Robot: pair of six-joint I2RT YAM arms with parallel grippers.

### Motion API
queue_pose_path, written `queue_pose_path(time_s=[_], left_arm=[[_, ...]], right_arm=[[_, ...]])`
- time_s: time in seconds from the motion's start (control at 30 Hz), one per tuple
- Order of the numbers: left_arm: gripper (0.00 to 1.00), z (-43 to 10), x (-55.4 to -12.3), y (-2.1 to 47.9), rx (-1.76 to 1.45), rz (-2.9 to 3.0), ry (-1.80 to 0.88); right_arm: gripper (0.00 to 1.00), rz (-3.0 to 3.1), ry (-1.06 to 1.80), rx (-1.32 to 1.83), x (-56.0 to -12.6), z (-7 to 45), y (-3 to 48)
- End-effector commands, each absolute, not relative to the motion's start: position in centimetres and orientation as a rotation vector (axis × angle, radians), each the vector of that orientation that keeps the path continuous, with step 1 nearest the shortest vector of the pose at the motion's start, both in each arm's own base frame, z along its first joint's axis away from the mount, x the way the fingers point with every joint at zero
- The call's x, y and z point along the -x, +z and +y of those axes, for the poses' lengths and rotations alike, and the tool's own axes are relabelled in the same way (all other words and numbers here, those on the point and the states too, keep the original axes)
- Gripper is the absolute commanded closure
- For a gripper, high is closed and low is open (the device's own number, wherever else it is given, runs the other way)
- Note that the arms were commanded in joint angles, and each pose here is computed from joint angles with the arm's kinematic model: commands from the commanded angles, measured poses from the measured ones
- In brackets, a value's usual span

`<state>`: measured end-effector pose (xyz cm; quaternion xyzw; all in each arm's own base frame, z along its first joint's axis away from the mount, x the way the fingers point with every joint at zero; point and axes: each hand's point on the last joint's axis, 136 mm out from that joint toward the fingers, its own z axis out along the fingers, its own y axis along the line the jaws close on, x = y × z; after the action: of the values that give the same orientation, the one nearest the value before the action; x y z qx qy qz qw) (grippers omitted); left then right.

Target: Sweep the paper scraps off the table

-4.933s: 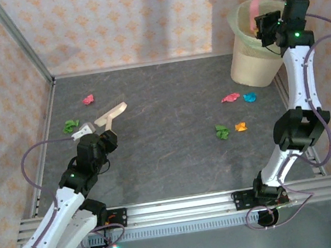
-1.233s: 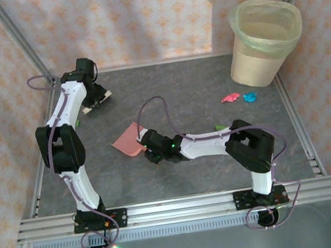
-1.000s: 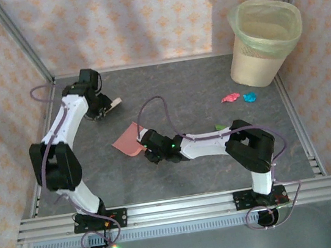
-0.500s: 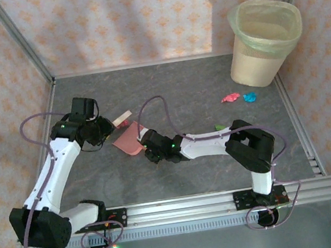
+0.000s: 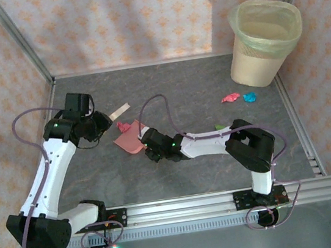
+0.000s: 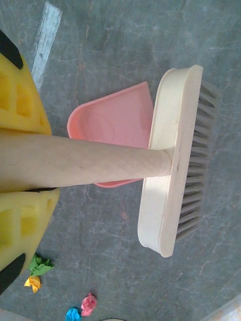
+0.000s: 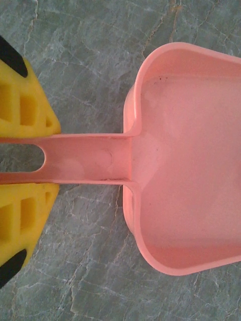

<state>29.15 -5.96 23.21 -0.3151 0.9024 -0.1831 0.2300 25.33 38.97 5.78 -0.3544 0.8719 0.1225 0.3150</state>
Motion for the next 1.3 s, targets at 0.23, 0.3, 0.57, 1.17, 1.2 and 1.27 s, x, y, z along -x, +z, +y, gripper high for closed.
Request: queue_pose_path(time_s=[0.23,0.3,0.57,1.17,1.2,1.27], left_arm=[[1.00,-5.6,-33.7,20.1,0.866,2.573,-0.386],[1.00,-6.2,-34.0,19.3,0.867,2.594,-0.420],[1.00,-8.6,-32.8,19.5,0.814,2.632,-0.570],[1.00,-10.0,-26.4,20.9,0.633,2.702,-0.693],[1.00,-9.7,-26.7,21.5,0.643,2.666,-0.684],[1.00,-9.5,-27.3,23.0,0.662,2.604,-0.703]], right_arm=[[1.00,2.317,0.295,0.905,-25.9,38.7,5.4],[1.00,2.319,0.295,0.907,-25.9,38.7,5.3],[1.00,2.321,0.295,0.904,-25.9,38.7,5.4],[1.00,2.334,0.322,0.851,-26.5,38.1,5.6],[1.00,2.335,0.322,0.851,-26.5,38.0,5.6],[1.00,2.335,0.323,0.851,-26.5,38.0,5.6]])
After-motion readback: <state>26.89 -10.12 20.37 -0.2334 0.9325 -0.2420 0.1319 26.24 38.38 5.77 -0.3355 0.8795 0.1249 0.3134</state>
